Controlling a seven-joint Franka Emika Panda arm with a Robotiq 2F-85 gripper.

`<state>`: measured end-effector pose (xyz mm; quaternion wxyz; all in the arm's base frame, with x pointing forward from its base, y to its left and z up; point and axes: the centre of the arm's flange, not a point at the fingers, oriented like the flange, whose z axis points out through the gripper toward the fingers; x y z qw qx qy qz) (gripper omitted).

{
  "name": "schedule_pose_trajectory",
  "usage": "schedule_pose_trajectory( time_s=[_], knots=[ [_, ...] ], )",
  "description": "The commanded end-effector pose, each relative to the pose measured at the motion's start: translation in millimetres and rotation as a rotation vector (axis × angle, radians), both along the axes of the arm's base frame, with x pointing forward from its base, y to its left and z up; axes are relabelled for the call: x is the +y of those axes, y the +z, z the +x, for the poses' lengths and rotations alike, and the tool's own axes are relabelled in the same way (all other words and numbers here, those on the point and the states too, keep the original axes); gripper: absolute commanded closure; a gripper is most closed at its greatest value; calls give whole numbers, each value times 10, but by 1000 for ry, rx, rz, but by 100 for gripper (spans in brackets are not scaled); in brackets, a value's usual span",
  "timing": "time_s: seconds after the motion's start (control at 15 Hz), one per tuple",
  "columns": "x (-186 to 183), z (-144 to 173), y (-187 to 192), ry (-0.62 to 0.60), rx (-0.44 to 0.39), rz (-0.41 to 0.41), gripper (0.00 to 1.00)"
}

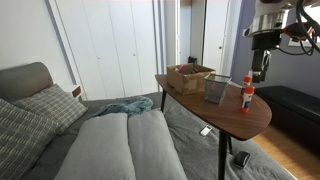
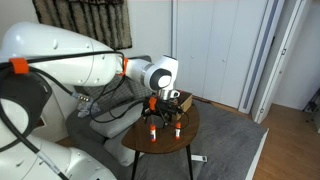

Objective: Put the two orange bottles in the office pen holder

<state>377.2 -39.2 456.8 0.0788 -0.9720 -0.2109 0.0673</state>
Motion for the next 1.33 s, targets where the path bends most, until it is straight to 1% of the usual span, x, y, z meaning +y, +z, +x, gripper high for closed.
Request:
schedule_pose_trajectory(
  time_s=[0.0,0.2,0.33,0.67,1.0,1.27],
  knots=[
    [28,-15,-6,9,-1,2,0],
    [47,-32,7,16,-5,3,0],
    [91,-23,-38,21,-44,16,0],
    [72,33,-97,25,-89,12,0],
    [142,56,-163,35,-104,17,0],
    [184,49,-225,48,-93,15,0]
  ],
)
